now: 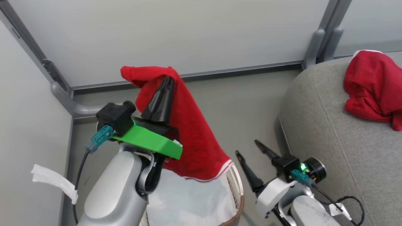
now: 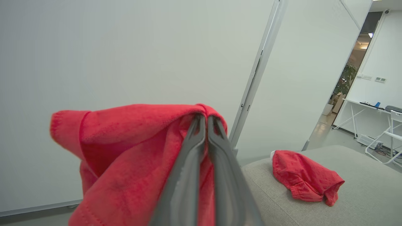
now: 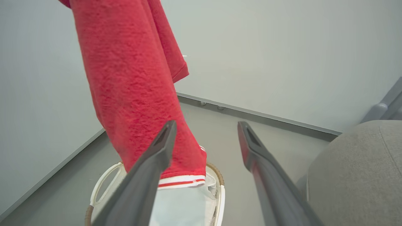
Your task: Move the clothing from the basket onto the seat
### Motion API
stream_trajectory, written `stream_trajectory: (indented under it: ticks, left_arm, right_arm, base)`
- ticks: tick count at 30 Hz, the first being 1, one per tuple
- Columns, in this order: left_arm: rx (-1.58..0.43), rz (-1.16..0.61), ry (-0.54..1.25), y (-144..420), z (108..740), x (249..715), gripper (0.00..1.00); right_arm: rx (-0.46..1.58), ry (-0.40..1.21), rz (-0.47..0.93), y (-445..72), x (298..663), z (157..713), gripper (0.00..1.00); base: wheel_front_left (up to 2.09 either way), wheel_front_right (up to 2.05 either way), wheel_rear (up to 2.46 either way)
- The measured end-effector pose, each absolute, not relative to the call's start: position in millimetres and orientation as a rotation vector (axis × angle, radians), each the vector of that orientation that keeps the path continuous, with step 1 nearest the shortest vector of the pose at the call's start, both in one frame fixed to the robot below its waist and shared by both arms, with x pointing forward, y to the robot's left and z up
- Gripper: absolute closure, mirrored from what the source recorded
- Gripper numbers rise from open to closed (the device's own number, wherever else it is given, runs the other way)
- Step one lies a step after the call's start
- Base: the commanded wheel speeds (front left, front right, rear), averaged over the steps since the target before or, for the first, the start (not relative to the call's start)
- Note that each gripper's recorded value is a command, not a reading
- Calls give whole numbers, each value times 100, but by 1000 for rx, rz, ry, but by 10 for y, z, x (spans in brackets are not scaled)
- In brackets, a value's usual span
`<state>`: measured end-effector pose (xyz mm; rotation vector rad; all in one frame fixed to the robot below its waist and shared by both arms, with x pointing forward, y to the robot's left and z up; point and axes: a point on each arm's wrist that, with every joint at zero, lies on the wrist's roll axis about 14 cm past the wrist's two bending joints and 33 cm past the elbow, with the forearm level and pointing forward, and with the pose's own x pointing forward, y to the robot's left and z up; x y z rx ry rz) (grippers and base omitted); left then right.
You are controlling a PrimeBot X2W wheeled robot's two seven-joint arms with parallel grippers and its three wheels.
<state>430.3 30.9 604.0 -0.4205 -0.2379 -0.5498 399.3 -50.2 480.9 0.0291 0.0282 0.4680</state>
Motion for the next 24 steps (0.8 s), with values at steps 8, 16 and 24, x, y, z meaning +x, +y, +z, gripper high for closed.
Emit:
stream_trajectory:
  ticks: [8, 16, 24]
  left_arm:
    - [-414, -565, -283, 301, 6205, 4180, 100]
    - [-417, -602, -271, 199, 6196, 4032, 100]
    - [-415, -610, -260, 204, 6185, 3963, 100]
  right_arm:
    - [-26, -43, 680, 134, 3985, 5059, 0]
    - [-128, -97, 803, 522, 4136, 5230, 0]
    - [-89, -35, 855, 725, 4150, 5092, 100]
  base:
    - [0, 0, 0]
    - [0, 0, 0]
    - [0, 0, 0]
